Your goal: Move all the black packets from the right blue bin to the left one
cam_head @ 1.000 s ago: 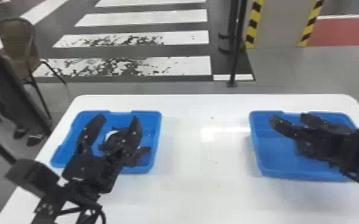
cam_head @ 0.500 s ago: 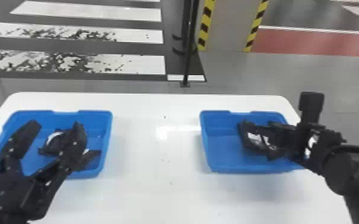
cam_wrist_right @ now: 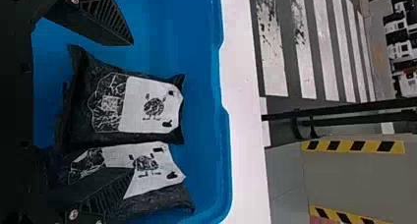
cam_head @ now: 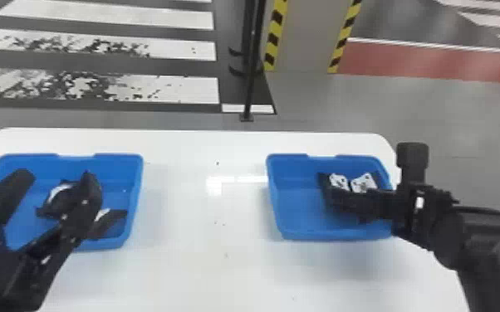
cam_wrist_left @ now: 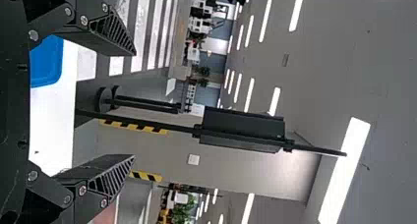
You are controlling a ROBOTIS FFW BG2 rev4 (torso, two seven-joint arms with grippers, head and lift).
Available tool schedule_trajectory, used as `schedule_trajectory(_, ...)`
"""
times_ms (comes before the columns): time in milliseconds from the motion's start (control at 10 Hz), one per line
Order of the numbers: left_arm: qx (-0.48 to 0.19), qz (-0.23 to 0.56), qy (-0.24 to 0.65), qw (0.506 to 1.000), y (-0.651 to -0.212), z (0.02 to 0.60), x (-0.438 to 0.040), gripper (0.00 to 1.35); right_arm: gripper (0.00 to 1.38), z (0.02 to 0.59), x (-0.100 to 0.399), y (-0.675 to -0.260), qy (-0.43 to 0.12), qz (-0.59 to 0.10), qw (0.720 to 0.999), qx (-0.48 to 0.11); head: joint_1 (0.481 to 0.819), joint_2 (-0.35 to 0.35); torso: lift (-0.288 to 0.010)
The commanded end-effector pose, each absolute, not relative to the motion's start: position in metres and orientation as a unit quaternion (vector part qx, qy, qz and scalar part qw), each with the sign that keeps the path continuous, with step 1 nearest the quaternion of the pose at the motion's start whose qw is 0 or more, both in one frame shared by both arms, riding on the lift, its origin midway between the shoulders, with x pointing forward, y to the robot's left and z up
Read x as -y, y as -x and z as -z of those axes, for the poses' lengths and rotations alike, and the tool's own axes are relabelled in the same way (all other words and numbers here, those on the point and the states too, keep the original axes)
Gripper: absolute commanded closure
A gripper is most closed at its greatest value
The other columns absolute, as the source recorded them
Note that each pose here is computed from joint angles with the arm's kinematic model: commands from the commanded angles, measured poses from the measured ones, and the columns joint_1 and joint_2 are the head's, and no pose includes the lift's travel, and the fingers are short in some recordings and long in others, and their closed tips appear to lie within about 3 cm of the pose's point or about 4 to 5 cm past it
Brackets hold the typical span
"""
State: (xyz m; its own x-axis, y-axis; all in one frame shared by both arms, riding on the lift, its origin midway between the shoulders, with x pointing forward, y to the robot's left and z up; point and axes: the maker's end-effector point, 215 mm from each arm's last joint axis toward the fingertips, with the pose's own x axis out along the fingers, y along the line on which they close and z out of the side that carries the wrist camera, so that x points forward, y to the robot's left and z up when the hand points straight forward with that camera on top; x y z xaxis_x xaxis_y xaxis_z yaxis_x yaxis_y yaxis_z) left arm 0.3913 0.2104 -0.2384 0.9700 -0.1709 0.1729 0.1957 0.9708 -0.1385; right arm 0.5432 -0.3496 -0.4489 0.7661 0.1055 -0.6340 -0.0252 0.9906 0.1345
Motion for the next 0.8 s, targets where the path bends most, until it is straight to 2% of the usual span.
schedule_trajectory(0, 0.083, 0.093, 0.074, 0.989, -0.392, 0.236, -0.209, 0.32, 0.12, 0.460, 0.351, -0.542, -0.069, -0.033, 0.934, -0.350, 0.695, -0.163, -0.140)
schedule_trajectory(500, 0.085, 0.094, 0.073, 0.989, -0.393, 0.235, -0.209, 0.32, 0.13, 0.490, 0.348, -0.540, -0.106, -0.034, 0.923, -0.367, 0.695, -0.163, -0.140)
schedule_trajectory(600, 0.086, 0.093, 0.074, 0.989, -0.393, 0.235, -0.210, 0.32, 0.27, 0.487, 0.346, -0.544, -0.109, -0.037, 0.927, -0.357, 0.695, -0.164, -0.140)
schedule_trajectory(700, 0.083, 0.093, 0.075, 0.989, -0.393, 0.236, -0.210, 0.32, 0.66, 0.480, 0.345, -0.551, -0.112, -0.044, 0.934, -0.337, 0.695, -0.163, -0.140)
